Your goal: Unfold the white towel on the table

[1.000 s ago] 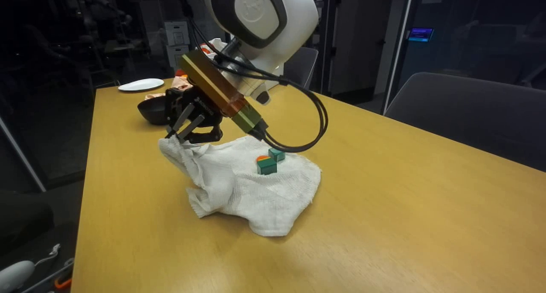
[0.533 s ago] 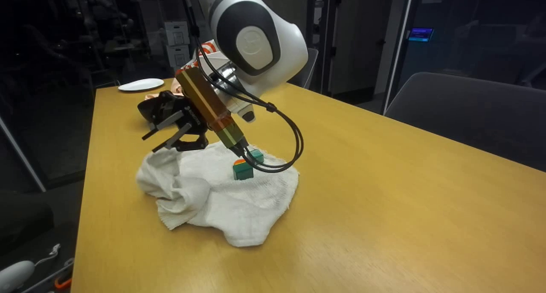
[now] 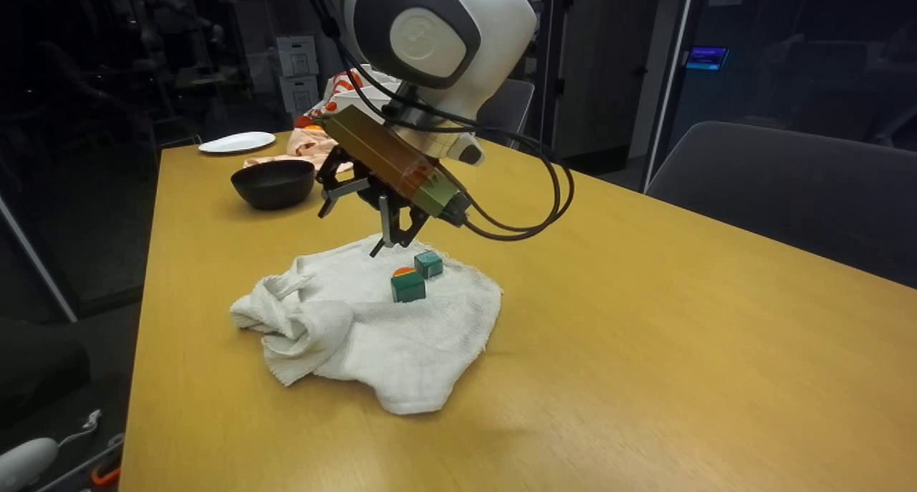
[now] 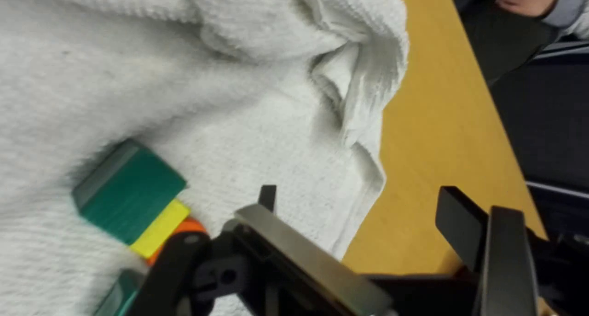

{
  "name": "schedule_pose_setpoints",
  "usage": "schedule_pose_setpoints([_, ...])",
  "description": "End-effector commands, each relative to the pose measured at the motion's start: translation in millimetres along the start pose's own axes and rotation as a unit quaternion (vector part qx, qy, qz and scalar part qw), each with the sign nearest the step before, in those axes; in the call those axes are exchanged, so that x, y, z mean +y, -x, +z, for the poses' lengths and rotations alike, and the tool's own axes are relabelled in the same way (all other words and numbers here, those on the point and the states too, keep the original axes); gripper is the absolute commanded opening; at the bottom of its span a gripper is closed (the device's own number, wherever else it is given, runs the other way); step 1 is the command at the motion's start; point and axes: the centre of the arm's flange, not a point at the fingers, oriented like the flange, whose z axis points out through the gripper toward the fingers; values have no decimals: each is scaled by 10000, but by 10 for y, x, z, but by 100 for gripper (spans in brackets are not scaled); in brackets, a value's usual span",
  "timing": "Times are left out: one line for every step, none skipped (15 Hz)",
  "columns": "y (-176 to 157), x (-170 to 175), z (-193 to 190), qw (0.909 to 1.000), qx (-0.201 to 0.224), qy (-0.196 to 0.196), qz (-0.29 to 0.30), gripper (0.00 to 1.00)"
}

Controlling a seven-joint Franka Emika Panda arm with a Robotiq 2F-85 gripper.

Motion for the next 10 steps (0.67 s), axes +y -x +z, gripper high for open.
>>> schedule_pose_setpoints([57,-33,-44,9948,126,952,325,100])
schedule_pose_setpoints([55,21,-15,9917,113,1213,418,100])
schedule_pose_setpoints([67,70,9,9877,146,1492,449,100])
schedule_pose_setpoints([75,128,31,9829,140,1769,485,100])
schedule_pose_setpoints([94,187,63,9775,171,2056,450,100])
schedule_pose_setpoints([114,237,81,9713,267,2326,412,99])
schedule_pose_setpoints([123,297,69,9645,358,2582,421,100])
schedule_pose_setpoints([135,336,50,9579,458,2796,457,100])
schedule_pose_setpoints([141,378,9,9528,585,2923,572,100])
schedule_pose_setpoints([140,422,-11,9493,682,2983,719,100])
